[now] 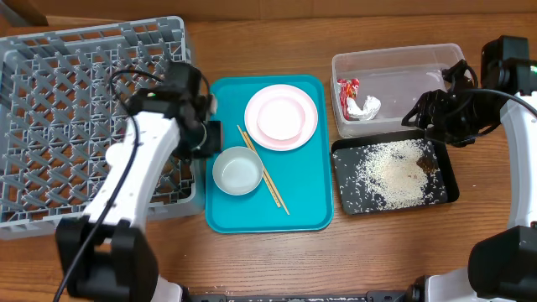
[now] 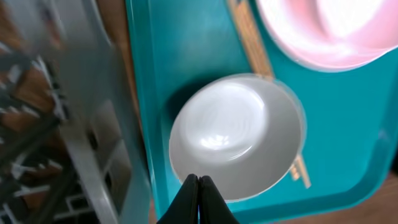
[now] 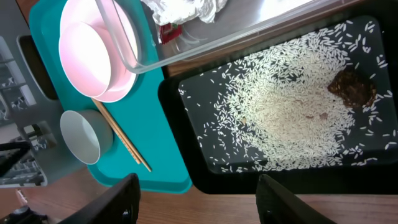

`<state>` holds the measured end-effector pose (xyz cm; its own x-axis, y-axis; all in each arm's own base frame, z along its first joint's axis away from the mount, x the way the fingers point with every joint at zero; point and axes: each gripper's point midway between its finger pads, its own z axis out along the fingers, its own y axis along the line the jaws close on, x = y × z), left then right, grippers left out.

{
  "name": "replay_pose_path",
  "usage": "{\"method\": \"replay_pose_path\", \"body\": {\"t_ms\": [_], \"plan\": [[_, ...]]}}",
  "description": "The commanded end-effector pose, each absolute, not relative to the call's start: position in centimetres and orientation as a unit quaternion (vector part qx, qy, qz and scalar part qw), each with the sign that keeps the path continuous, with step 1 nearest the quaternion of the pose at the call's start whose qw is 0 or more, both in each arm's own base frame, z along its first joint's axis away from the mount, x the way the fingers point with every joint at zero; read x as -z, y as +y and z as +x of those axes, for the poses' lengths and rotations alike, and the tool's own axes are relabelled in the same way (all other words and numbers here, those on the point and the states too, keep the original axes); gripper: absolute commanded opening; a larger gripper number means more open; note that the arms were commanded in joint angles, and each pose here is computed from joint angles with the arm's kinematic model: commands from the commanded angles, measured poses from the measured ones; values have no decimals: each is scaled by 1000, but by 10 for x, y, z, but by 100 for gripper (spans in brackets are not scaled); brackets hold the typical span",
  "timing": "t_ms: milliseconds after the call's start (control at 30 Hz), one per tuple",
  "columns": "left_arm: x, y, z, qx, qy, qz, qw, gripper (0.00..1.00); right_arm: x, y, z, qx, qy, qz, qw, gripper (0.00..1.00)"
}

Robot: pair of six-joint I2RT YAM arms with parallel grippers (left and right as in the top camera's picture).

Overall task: Sort waste into correct bins and load items into the dishwasher
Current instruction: 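Release the cup and withdraw the left gripper from the rack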

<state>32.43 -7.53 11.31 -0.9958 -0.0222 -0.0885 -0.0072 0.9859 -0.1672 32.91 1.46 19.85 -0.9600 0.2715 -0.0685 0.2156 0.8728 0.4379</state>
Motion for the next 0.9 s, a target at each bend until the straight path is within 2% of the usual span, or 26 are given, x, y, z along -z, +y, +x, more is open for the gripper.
{"method": "replay_pose_path", "body": {"t_ms": [0, 367, 533, 867], "plan": [[-94, -62, 309, 36, 999, -29, -6, 4, -208, 15, 326, -214, 966, 120, 80, 62], [-94, -43, 272, -15, 995, -43, -84, 6, -208, 15, 326, -214, 966, 120, 80, 61], [-96, -27, 265, -61, 993, -51, -92, 6, -208, 15, 326, -214, 966, 120, 80, 61], [-95, -37, 268, -33, 995, -40, -89, 4, -208, 15, 326, -214, 966, 120, 80, 61]]}}
